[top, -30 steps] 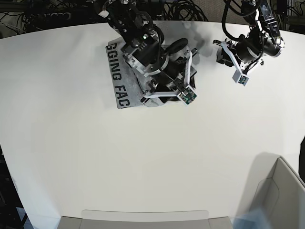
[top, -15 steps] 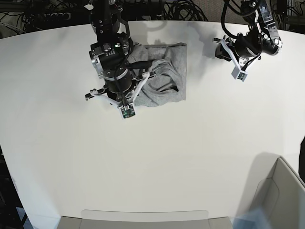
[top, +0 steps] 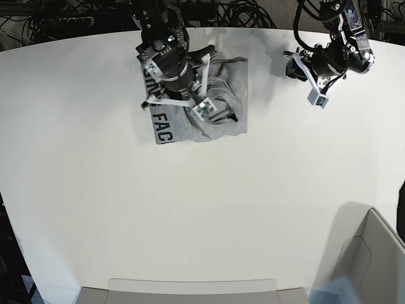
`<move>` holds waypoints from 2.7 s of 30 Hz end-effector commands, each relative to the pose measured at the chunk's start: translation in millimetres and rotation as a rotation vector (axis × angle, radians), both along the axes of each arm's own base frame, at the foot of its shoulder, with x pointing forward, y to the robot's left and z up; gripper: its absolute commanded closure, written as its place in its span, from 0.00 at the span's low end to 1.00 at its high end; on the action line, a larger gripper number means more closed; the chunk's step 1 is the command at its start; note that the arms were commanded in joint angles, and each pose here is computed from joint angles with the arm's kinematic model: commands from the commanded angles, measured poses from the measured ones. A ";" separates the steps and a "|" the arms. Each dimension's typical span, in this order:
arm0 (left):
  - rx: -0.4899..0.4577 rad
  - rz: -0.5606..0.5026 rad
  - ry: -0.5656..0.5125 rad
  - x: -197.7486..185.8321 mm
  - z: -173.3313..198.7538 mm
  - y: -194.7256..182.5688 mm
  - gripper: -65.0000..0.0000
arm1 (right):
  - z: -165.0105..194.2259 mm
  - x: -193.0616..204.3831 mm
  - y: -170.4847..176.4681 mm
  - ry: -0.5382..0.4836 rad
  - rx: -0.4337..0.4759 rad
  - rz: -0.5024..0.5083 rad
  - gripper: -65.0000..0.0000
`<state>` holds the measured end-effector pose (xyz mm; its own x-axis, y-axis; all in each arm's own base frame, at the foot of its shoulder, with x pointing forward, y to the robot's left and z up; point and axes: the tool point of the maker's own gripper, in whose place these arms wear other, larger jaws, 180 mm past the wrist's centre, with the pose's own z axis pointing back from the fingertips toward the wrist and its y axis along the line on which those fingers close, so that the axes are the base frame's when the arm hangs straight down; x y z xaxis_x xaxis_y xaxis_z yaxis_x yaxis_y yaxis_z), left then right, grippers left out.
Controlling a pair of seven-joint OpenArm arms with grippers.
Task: Fold the T-shirt properly
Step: 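Lift the folded bundle with the right gripper and flip it over, then press and tuck the bundle edges with the right gripper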
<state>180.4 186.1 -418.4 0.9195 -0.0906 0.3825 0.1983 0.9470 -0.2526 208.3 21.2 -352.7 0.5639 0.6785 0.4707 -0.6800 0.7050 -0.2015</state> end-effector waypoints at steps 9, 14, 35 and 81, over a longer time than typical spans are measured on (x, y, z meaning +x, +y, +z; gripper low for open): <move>0.002 -0.003 -0.031 6.5 6.5 1.4 0.73 | 3.2 -35.6 83.7 -0.017 -0.040 0.445 1.00; 0.003 -0.003 -0.029 5.9 6.3 1.9 0.73 | 27.6 -26.5 81.7 -0.093 -0.007 0.422 1.00; 0.004 -0.003 -0.029 5.9 6.4 2.4 0.73 | -15.1 -41.3 58.5 0.011 -0.116 0.418 1.00; -0.001 -0.002 -0.031 6.4 6.3 0.4 0.73 | -20.1 20.7 92.8 0.098 0.099 0.525 1.00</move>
<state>181.2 184.4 -418.5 0.9191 -0.0868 0.3845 0.1968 0.9462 -0.2568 220.3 103.8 -386.6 0.2322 0.8548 0.4641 -0.9569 0.2862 -0.0485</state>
